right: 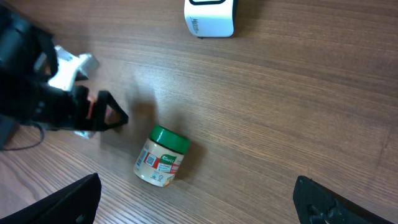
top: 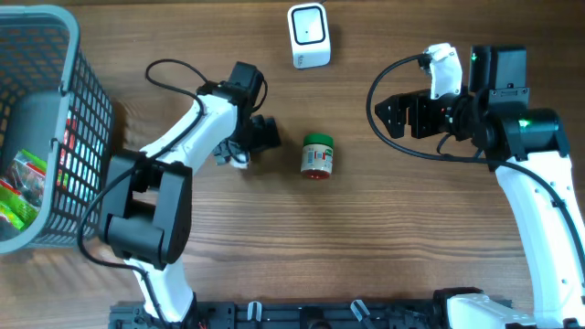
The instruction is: Scan the item barcode
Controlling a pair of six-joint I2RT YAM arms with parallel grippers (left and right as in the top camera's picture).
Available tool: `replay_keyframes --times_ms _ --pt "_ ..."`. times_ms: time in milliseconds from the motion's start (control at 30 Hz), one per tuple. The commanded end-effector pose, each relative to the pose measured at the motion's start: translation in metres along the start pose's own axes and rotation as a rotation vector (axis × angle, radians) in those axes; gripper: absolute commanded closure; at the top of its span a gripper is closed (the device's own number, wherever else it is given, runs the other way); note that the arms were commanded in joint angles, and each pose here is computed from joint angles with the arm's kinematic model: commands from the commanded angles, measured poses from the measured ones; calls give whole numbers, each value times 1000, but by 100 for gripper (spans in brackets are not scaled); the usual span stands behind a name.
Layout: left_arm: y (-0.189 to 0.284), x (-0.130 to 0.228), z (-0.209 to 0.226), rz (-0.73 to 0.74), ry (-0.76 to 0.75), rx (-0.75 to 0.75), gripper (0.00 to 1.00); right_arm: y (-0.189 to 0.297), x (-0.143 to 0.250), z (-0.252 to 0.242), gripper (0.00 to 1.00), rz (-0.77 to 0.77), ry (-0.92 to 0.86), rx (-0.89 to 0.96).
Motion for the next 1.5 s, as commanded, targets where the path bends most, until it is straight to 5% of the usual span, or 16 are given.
replay_keyframes --times_ms 0,33,67,133,200,233,267,300,333,367,567,700,867,1033,1233,1467 --pt "64 -15 -11 -147 -21 110 27 3 -5 3 0 -18 10 -12" --pt "74 -15 -11 -172 -42 123 54 3 -5 3 0 -18 10 -12" --pt "83 -14 -11 -193 -62 134 59 3 -5 3 0 -18 10 -12" --pt "92 -13 -11 -214 -63 144 0 3 -5 3 0 -18 10 -12" --pt "94 -9 -13 -212 -77 143 0 3 -5 3 0 -18 10 -12" --pt "93 -6 -13 -199 -108 135 16 3 -5 3 0 -18 10 -12" --pt "93 -6 -11 -193 -147 123 75 3 -5 3 0 -18 10 -12" --pt "92 -3 -10 -183 -174 114 87 3 -5 3 0 -18 10 -12" --pt "92 -2 -10 -173 -175 108 53 3 -5 3 0 -18 10 -12" --pt "91 -1 -10 -170 -176 107 0 3 -5 3 0 -18 10 -12" --pt "98 -1 -14 -196 -192 113 0 3 -5 3 0 -18 10 -12" --pt "144 -18 2 -362 -96 50 0 3 -5 3 0 -18 10 -12" --pt "278 -38 97 -761 227 33 0 3 -5 3 0 -18 10 -12" --pt "333 -23 213 -969 579 -82 0 3 -5 3 0 -18 10 -12" --pt "317 -4 333 -885 924 -280 0 3 -5 3 0 -18 10 -12" --pt "206 -13 407 -539 1067 -375 0 3 -5 3 0 -18 10 -12"
Point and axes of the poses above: each gripper's point midway between its finger pads, its own y axis back along the fingers, its own z axis along the line the jaws close on, x = y × z, the point moved 9 cm from there along y, back along the fingers
